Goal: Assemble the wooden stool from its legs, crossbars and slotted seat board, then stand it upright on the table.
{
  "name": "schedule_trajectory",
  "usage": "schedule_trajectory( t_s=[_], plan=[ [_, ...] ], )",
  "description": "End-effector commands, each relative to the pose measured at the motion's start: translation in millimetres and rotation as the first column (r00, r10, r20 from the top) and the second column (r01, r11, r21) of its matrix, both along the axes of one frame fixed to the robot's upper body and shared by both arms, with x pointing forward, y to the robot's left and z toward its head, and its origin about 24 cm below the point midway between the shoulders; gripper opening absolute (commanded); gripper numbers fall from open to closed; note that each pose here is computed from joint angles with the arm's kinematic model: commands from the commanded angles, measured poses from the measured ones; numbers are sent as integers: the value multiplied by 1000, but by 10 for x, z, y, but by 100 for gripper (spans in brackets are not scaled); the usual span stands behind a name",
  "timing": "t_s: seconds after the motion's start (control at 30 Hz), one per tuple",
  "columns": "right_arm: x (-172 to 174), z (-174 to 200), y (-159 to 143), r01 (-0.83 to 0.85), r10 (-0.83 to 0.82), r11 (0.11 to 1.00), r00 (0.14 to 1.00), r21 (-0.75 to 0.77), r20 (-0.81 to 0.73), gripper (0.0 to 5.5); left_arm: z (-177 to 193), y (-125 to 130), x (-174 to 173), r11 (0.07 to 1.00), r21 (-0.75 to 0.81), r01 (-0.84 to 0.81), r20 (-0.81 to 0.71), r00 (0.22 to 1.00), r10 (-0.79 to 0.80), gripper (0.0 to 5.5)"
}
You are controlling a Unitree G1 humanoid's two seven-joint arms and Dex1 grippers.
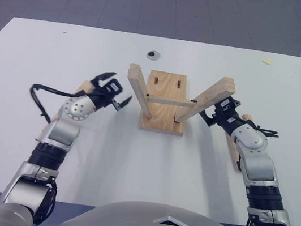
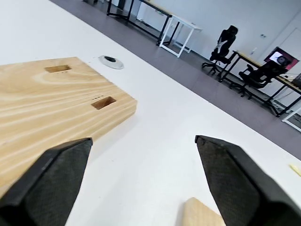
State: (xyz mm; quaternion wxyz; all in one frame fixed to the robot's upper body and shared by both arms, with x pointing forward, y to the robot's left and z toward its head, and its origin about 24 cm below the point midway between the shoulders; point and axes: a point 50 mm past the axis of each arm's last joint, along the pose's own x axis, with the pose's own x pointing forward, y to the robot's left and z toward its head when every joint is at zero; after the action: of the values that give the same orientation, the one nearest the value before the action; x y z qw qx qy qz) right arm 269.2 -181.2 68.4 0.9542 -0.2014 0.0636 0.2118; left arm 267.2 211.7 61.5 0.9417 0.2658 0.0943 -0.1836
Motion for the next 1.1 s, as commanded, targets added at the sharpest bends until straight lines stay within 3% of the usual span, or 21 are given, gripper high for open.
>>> schedule_trajectory(
  t_s=[0.03, 0.1, 0.13, 0.23, 0.3, 0.33, 0.37, 0.4, 0.43, 0.47, 0.5, 0.53, 0.57, 0.73, 0.9, 0.97, 1.1],
  plan=[
    [-321, 144, -166, 272, -280, 954, 959, 125, 48, 412, 52, 33, -452, 935, -246, -256, -26, 966, 258, 511],
    [-538, 211, -334, 458, -475, 869, 878, 188, 56, 412, 138, 59, -656, 859, -319, -401, 13, 904, 427, 511],
    [-640, 279, -460, 568, -597, 791, 799, 227, 81, 412, 222, 87, -719, 783, -388, -485, 56, 836, 546, 511],
    [-769, 414, -607, 703, -755, 646, 646, 298, 114, 412, 434, 108, -766, 683, -480, -550, 158, 712, 684, 511],
    [-757, 463, -537, 697, -759, 636, 643, 330, 103, 412, 557, 99, -736, 667, -512, -541, 209, 675, 708, 511],
    [-716, 472, -429, 653, -719, 663, 691, 365, 70, 412, 591, 78, -691, 656, -533, -535, 208, 668, 714, 511],
    [-645, 510, -204, 530, -598, 737, 801, 418, 39, 412, 621, -15, -587, 662, -560, -497, 193, 699, 689, 511],
    [-602, 582, 121, 321, -379, 809, 925, 492, 20, 412, 612, -292, -418, 701, -604, -379, 129, 822, 555, 511],
    [-634, 660, 447, 94, -124, 815, 992, 572, 14, 412, 556, -771, -308, 756, -629, -182, 12, 970, 243, 511],
    [-700, 726, 666, -59, 62, 768, 998, 638, 18, 412, 523, -1215, -358, 782, -621, 48, -57, 993, -106, 511],
    [-777, 779, 818, -195, 224, 739, 974, 645, 38, 412, 511, -1594, -548, 714, -651, 258, -111, 898, -426, 511],
    [-808, 789, 869, -248, 294, 721, 955, 647, 39, 412, 499, -1799, -712, 638, -683, 355, -143, 792, -594, 511],
    [-793, 781, 856, -258, 307, 730, 951, 633, 34, 412, 508, -1860, -764, 612, -694, 378, -141, 763, -631, 511],
    [-680, 711, 659, -171, 197, 792, 980, 587, 20, 412, 440, -1618, -660, 707, -649, 281, -169, 853, -494, 511],
    [-682, 608, 556, -123, 157, 820, 988, 559, -12, 412, 416, -1182, -349, 804, -589, 80, -136, 971, -196, 511],
    [-670, 553, 475, -89, 123, 833, 992, 546, -26, 412, 421, -1053, -276, 813, -582, 21, -118, 987, -110, 511],
    [-637, 544, 391, -77, 98, 850, 995, 521, -14, 412, 411, -1029, -272, 803, -596, -13, -98, 994, -56, 511]
  ],
)
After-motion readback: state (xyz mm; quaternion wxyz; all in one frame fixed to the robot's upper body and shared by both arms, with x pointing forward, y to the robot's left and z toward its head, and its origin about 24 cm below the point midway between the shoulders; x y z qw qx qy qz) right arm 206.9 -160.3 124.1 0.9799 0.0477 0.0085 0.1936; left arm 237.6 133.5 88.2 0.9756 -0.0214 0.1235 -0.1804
